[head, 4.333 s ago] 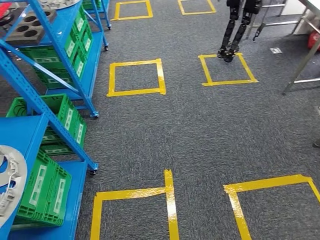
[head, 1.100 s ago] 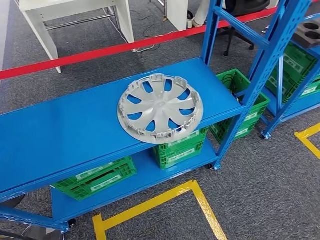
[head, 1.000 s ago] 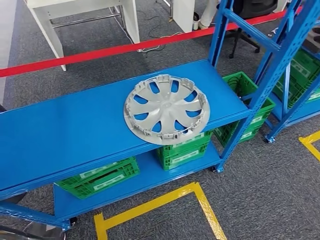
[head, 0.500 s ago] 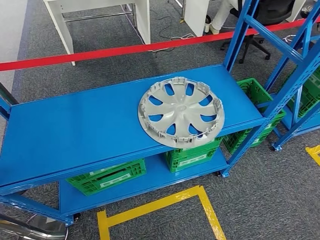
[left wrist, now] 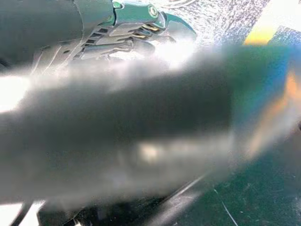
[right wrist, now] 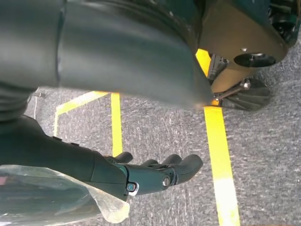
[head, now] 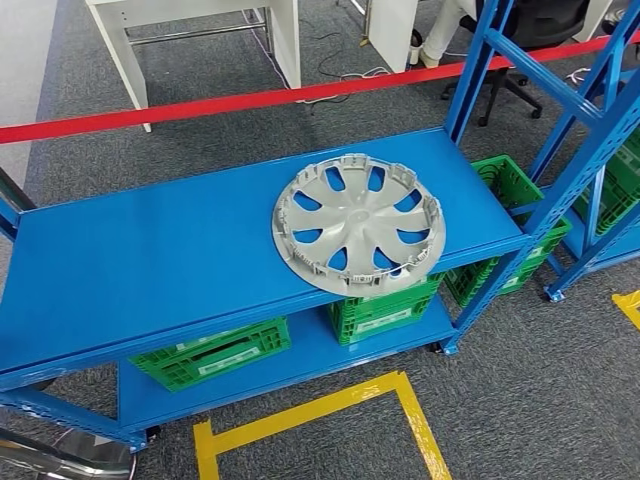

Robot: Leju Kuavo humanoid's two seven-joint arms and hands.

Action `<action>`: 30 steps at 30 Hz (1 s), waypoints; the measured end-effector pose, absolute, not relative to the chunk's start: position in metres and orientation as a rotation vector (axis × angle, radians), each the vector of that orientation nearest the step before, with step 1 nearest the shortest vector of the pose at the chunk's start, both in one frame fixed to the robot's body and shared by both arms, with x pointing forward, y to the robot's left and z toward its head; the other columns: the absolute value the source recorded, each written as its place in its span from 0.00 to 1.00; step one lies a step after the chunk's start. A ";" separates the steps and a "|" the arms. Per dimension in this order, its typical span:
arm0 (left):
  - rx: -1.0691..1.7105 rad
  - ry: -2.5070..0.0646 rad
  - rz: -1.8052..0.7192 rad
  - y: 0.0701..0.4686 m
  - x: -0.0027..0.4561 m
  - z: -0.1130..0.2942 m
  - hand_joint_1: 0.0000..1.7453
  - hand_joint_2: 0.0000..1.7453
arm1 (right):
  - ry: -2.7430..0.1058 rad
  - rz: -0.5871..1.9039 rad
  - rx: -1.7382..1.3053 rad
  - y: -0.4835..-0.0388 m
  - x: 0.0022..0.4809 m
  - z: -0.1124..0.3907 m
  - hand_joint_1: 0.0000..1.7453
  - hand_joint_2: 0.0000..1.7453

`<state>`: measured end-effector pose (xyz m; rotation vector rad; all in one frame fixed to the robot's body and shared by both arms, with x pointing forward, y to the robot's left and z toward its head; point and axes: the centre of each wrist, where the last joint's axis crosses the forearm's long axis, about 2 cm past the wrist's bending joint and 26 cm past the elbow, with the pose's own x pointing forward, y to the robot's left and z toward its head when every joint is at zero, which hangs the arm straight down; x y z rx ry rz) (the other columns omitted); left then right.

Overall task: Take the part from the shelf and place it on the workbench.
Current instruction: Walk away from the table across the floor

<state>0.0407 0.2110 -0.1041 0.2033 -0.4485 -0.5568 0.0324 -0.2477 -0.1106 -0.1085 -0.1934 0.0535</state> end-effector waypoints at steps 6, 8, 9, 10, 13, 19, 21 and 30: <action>0.199 -0.446 -0.551 0.211 0.041 -0.104 0.00 0.00 | -0.215 0.055 -0.105 -0.248 0.032 -0.111 0.00 0.00; 0.200 -0.446 -0.547 0.211 0.041 -0.104 0.00 0.00 | -0.237 0.060 -0.098 -0.248 0.032 -0.111 0.00 0.00; 0.200 -0.446 -0.545 0.211 0.041 -0.104 0.00 0.00 | -0.245 0.062 -0.096 -0.247 0.032 -0.111 0.00 0.00; 0.200 -0.447 -0.544 0.211 0.041 -0.104 0.00 0.00 | -0.250 0.066 -0.094 -0.247 0.032 -0.111 0.00 0.00; 0.202 -0.446 -0.538 0.212 0.040 -0.104 0.00 0.00 | -0.256 0.079 -0.094 -0.247 0.031 -0.111 0.00 0.00; 0.210 -0.444 -0.530 0.213 0.040 -0.104 0.00 0.00 | -0.263 0.081 -0.103 -0.247 0.034 -0.110 0.00 0.00; 0.212 -0.447 -0.529 0.212 0.041 -0.104 0.00 0.00 | -0.261 0.080 -0.106 -0.247 0.032 -0.111 0.00 0.00; 0.212 -0.447 -0.528 0.212 0.041 -0.104 0.00 0.00 | -0.252 0.079 -0.113 -0.247 0.028 -0.111 0.00 0.00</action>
